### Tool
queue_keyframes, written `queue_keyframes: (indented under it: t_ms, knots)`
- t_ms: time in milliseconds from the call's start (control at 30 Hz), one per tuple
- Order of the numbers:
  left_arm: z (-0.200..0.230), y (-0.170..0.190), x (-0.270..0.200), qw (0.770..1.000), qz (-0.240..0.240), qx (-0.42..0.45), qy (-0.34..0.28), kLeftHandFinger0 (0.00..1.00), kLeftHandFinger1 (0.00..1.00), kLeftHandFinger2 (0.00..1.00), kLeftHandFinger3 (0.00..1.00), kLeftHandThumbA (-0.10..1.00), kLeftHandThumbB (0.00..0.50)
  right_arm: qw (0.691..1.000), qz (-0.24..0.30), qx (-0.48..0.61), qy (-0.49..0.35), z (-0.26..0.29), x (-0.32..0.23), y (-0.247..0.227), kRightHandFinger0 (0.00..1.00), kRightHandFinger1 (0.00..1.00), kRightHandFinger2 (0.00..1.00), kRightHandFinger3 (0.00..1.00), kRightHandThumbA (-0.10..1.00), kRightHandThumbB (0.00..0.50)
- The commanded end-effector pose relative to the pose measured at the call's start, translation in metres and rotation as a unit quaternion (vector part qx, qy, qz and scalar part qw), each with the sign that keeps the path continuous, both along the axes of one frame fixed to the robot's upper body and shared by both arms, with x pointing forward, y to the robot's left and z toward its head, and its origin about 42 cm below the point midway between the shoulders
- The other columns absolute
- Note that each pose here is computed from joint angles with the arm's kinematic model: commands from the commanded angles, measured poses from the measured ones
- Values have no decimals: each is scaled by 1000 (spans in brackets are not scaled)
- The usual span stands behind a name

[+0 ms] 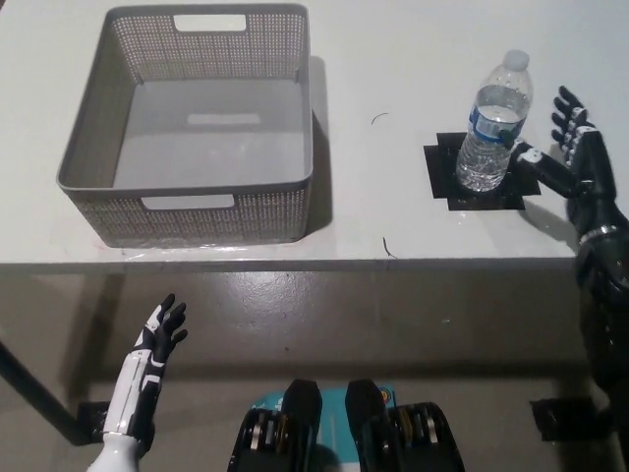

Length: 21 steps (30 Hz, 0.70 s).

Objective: Use the right hand to pick up a water botttle and place it into a container on the left side

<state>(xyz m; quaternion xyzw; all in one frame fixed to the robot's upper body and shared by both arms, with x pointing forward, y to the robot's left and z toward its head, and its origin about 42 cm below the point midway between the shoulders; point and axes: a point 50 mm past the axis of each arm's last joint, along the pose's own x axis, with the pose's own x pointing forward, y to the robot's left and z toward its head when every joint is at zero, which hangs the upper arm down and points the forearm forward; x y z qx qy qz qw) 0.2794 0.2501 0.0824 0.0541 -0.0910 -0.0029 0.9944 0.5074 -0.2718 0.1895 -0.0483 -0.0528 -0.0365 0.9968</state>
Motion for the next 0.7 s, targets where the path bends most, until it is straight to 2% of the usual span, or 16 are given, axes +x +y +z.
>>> queue_keyframes:
  t_ms: [0,233,267,300,333,367,400,433,500,533,567,600,667]
  knots:
    - [10,4,1,999,-13,1,-34,1000,1000,1000,1000,978,112,1000,11,-6,-26,32,26,7,1000,1000,1000,1000,1000,499]
    - [11,1,2,999,-22,5,-33,1000,1000,1000,1000,989,119,999,39,6,-34,45,43,27,1000,1000,1000,1000,1000,500]
    - [11,1,2,999,-22,6,-34,1000,1000,1000,1000,986,112,998,46,5,-43,50,46,32,1000,1000,1000,1000,958,500]
    - [11,1,3,999,-22,6,-35,1000,1000,1000,1000,982,115,997,51,3,-49,54,49,36,1000,1000,1000,1000,877,500]
    - [11,1,3,999,-22,6,-34,1000,1000,1000,1000,978,114,997,55,5,-56,61,53,41,1000,1000,1000,1000,749,500]
    - [11,1,3,999,-22,6,-34,1000,1000,1000,1000,977,114,996,57,10,-61,67,56,46,1000,1000,1000,1000,715,500]
    - [11,0,3,999,-22,7,-33,1000,1000,1000,1000,976,115,997,44,19,-62,73,59,51,1000,1000,1000,1000,560,500]
    - [10,0,2,999,-23,8,-33,1000,1000,1000,1000,976,115,998,18,7,-60,80,63,55,1000,1000,1000,1000,404,420]
    - [10,0,2,999,-24,9,-33,1000,1000,1000,1000,976,114,998,7,2,-60,84,65,57,1000,1000,1000,1000,366,437]
    - [10,0,2,999,-25,9,-32,1000,1000,1000,1000,977,116,998,-20,-2,-53,91,69,59,575,677,806,896,241,392]
    - [10,-1,3,999,-27,9,-32,1000,1000,1000,1000,976,113,996,-63,-2,-63,108,75,66,23,128,340,302,-70,220]
    - [10,-1,3,999,-26,12,-33,1000,1000,1000,1000,975,112,995,-64,-5,-76,119,76,72,1,95,398,327,-99,164]
    - [8,-1,0,999,-25,13,-30,1000,1000,1000,1000,976,114,993,-62,-13,-97,128,76,80,0,145,492,442,-100,150]
